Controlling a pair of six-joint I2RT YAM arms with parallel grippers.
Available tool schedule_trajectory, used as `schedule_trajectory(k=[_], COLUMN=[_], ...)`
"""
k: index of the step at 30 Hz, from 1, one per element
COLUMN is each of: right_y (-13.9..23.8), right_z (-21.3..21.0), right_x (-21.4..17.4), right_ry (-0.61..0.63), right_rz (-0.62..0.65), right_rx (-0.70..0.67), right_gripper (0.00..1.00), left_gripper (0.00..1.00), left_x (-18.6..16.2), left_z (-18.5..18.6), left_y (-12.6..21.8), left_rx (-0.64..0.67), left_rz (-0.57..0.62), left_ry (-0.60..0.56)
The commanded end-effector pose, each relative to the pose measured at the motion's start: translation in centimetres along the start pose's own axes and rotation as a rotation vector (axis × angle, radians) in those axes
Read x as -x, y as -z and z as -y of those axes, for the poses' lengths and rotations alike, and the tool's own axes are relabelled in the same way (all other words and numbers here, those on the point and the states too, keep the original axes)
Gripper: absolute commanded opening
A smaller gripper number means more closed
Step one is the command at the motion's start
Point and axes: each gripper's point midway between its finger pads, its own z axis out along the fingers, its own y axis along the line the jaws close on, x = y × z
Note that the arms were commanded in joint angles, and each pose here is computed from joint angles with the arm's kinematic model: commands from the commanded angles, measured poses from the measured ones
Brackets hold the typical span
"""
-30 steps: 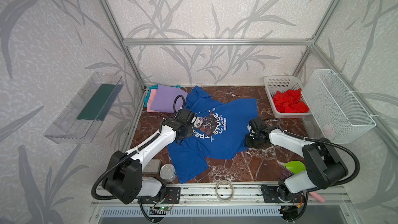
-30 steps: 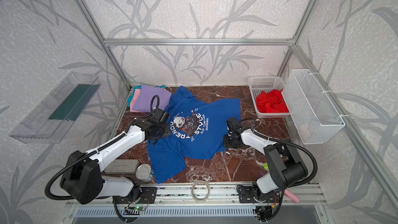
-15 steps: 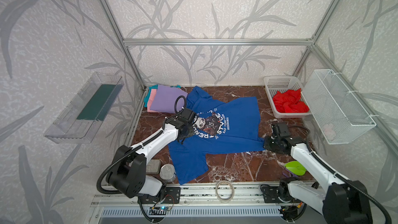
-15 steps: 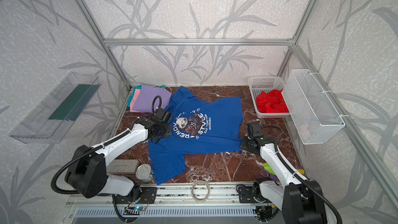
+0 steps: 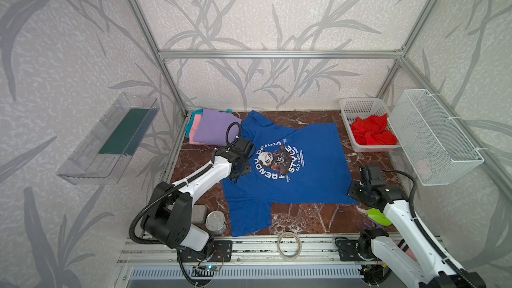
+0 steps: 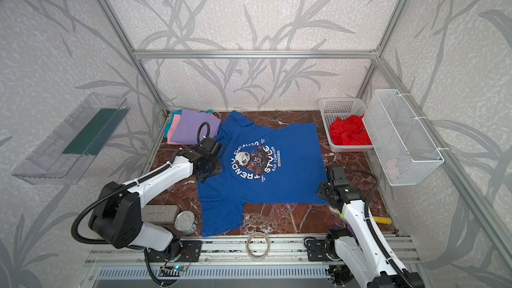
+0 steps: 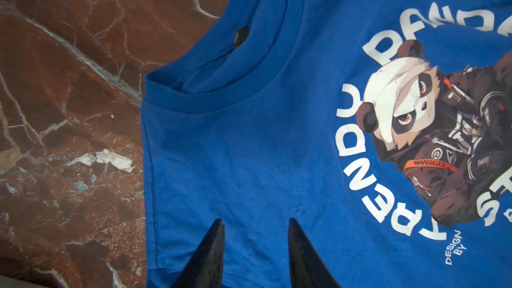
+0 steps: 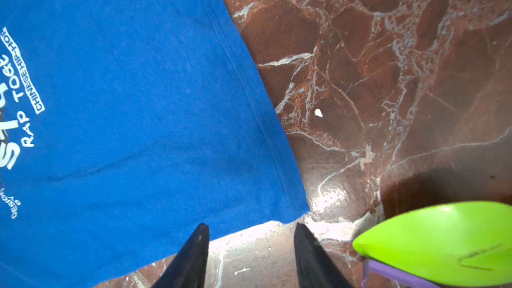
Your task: Fold and stack the t-shirts
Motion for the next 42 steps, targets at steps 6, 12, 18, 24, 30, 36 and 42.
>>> schedule_trajectory(k=[6, 12, 18, 24, 30, 36, 42], right_y=[6.4, 4.8, 0.6, -6.0, -11.3, -15.9, -19.0], right_z=[-15.4, -24.4, -24.9, -21.0, -18.5, -17.7, -17.7], right_x=[6.9, 9.8, 14.4, 19.0, 23.0, 26.6, 28.2], right_ry=[0.531, 0.617, 0.54, 0.436, 0.358, 0.336, 0.336], right_rz=[0.233, 0.243, 0.173, 0.035, -0.017, -0.031, -0.048], right_rx=[0.111, 0.205, 0.225, 0.135, 0.072, 0.006, -0.034], right_gripper=[0.32, 0.19, 0.14, 0.14, 0.19, 0.37, 0.44], left_gripper=[0.32, 0.25, 0.5, 0.56, 0.66, 0.72, 0.73], left_x=[10.0, 16.5, 20.4, 23.5, 26.6, 28.1, 28.2], left_z=[2.8, 7.7, 11.4, 14.9, 16.0, 16.7, 17.8], left_y=[3.8, 2.2, -3.6, -10.0, -13.3, -14.2, -15.4], left_rx=[-0.046, -0.08, -0.056, -0.069, -0.177, -0.297, -0.359], left_rz=[0.235, 0.252, 0.231, 0.226, 0.273, 0.303, 0.307], left_ry=[0.101, 0.054, -0.018, -0.099, -0.035, 0.043, 0.084])
